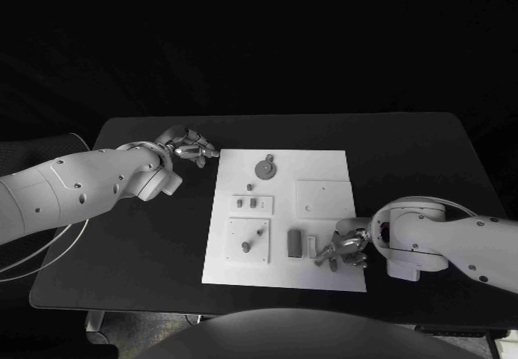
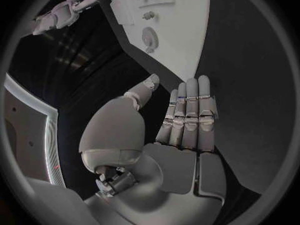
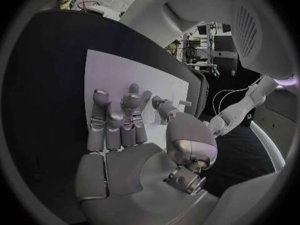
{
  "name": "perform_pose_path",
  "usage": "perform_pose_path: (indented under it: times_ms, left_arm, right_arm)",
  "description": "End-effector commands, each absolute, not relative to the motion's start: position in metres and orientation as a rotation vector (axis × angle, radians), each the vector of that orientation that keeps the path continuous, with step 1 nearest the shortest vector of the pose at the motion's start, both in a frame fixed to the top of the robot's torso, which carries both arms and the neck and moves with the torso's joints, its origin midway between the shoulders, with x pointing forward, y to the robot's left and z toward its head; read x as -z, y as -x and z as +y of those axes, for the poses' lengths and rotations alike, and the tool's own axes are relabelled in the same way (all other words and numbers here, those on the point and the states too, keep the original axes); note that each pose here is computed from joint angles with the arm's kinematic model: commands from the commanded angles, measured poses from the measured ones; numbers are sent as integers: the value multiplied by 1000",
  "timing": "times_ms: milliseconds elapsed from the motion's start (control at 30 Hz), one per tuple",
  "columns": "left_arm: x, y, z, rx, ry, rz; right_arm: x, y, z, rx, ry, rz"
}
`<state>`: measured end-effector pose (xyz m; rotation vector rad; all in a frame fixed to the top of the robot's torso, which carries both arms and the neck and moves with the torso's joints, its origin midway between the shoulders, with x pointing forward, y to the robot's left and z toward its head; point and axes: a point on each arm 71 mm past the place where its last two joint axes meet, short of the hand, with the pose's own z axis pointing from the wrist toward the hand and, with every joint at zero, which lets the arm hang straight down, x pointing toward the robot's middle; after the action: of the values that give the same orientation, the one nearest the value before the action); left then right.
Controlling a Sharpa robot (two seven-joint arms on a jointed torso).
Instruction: Assemble the parts on the task board
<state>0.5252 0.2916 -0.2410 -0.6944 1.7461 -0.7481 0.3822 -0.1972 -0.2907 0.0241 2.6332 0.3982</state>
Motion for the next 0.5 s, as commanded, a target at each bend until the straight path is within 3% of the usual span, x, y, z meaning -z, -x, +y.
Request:
perform_pose_path:
  times_ms: [33,500]
  left_arm:
    - [241,-525,290,758,688,1754]
    - [241,-525,290,757,690,1759]
  right_arm:
    - [291,-387,-199,-380,-32,2565]
    - [290,-395,-190,-364,7,2494]
